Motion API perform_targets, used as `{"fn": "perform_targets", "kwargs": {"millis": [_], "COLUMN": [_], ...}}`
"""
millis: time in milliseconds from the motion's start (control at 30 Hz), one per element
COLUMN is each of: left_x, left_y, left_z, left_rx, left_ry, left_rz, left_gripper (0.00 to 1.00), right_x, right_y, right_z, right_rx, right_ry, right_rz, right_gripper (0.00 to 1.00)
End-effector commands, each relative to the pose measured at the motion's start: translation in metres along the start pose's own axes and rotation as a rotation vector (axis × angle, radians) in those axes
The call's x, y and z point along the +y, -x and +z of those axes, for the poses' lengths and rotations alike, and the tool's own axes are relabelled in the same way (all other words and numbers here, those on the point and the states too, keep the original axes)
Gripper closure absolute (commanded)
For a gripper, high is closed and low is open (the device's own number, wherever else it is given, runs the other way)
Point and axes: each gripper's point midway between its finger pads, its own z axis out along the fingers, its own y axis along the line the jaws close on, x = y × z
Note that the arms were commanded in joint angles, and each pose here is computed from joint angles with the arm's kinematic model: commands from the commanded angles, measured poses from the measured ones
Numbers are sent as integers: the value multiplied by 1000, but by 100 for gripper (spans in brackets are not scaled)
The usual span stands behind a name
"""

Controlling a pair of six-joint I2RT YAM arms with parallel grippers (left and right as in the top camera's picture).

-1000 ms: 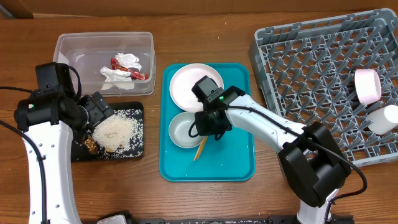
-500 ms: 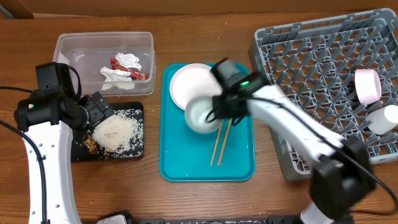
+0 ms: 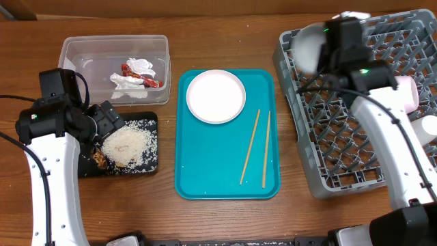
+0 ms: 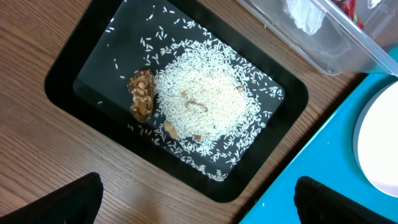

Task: Sort waste into correct bins and load items into the dishwasher
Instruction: 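Carry the white bowl to the dish rack and release it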

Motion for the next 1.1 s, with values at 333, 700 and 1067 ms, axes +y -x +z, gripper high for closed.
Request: {"fn": "perform_targets", "kwargs": {"millis": [333,700,1067], "left_x": [1,1,1], "left_y": [4,4,4], "left_z": [-6,-6,-6], "left_rx": [-24,-24,-24], "left_ry": [-1,-1,0], "left_rz": [-9,-9,-9], "left_gripper": [0,0,0], "right_x": [-169,-205,-161], "right_y": [70,26,-18], "right_z": [36,124,168], "right_rx": [-187,-8,56], "right_ry": [-790,-872,-739], "right_rz": [-58,-197,-195], "right_gripper": [96,96,96]}}
